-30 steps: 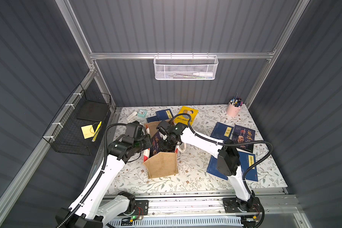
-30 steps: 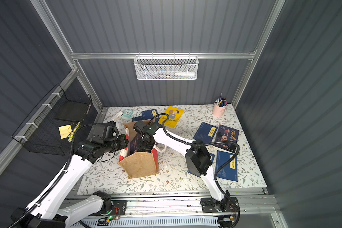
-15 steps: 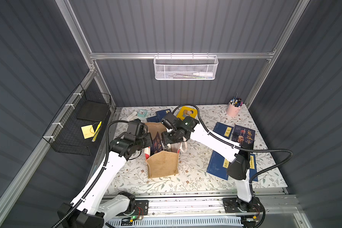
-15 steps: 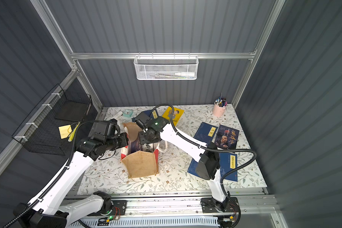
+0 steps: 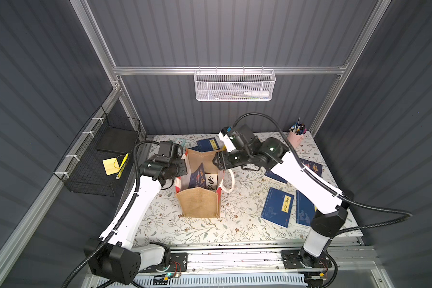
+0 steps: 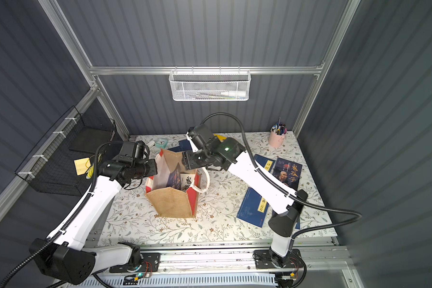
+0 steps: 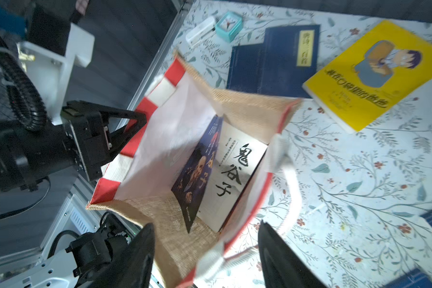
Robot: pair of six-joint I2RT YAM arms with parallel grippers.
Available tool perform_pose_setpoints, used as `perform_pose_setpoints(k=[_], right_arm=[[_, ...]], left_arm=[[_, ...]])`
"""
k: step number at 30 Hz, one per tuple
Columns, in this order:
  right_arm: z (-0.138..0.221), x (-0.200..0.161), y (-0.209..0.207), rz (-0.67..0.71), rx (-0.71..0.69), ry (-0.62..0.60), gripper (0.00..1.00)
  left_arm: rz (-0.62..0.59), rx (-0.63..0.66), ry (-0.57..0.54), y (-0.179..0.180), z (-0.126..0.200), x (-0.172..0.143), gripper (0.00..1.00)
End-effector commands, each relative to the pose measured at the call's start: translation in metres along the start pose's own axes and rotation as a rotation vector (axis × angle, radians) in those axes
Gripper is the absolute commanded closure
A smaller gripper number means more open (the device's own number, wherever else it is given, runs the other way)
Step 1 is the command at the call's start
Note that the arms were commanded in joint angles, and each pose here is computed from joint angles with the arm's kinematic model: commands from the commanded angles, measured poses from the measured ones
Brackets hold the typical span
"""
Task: Put the books into the canvas bag
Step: Place the book in the canvas bag, then move the book to the center of the board.
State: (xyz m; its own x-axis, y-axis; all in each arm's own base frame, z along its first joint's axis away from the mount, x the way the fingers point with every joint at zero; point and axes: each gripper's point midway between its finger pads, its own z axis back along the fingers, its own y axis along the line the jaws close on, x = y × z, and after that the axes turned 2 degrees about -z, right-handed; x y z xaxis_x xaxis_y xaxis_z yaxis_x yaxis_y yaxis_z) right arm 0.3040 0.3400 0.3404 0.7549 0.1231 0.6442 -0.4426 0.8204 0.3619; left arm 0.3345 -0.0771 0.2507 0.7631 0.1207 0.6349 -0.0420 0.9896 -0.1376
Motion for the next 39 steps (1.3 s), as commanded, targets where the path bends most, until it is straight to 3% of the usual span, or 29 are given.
perform_pose_setpoints(k=[1,4,7,12,17,21,25,34,39], right_arm=[[0.007,-0.001,-0.047,-0.028,-0.110,-0.019,0.32],[0.010,-0.008,-0.079,-0.046,-0.181,-0.005,0.31],[0.012,-0.016,-0.118,-0.108,-0.241,0.011,0.28],[0.023,-0.036,-0.205,-0.271,-0.369,0.017,0.26],[0.039,-0.069,-0.302,-0.488,-0.513,0.010,0.24],[0.043,-0.106,-0.360,-0.654,-0.577,0.036,0.21],[0.043,-0.133,-0.398,-0.723,-0.645,0.083,0.20],[0.039,-0.166,-0.454,-0.850,-0.725,0.113,0.17],[0.040,-0.178,-0.478,-0.921,-0.756,0.066,0.16]], left_arm=[[-0.023,-0.001,-0.082,-0.001,0.020,0.030,0.51],[-0.027,-0.023,-0.124,-0.008,0.035,0.049,0.32],[-0.031,-0.074,-0.155,-0.019,0.046,0.063,0.27],[-0.045,-0.252,-0.163,-0.055,0.051,0.081,0.36],[-0.076,-0.373,-0.129,-0.104,0.030,0.085,0.43],[-0.199,-0.408,-0.100,-0.166,0.016,0.071,0.43],[-0.279,-0.452,-0.079,-0.219,0.001,0.058,0.46],[-0.506,-0.529,-0.021,-0.347,-0.046,0.001,0.46],[-0.533,-0.626,0.037,-0.401,-0.077,-0.033,0.46]])
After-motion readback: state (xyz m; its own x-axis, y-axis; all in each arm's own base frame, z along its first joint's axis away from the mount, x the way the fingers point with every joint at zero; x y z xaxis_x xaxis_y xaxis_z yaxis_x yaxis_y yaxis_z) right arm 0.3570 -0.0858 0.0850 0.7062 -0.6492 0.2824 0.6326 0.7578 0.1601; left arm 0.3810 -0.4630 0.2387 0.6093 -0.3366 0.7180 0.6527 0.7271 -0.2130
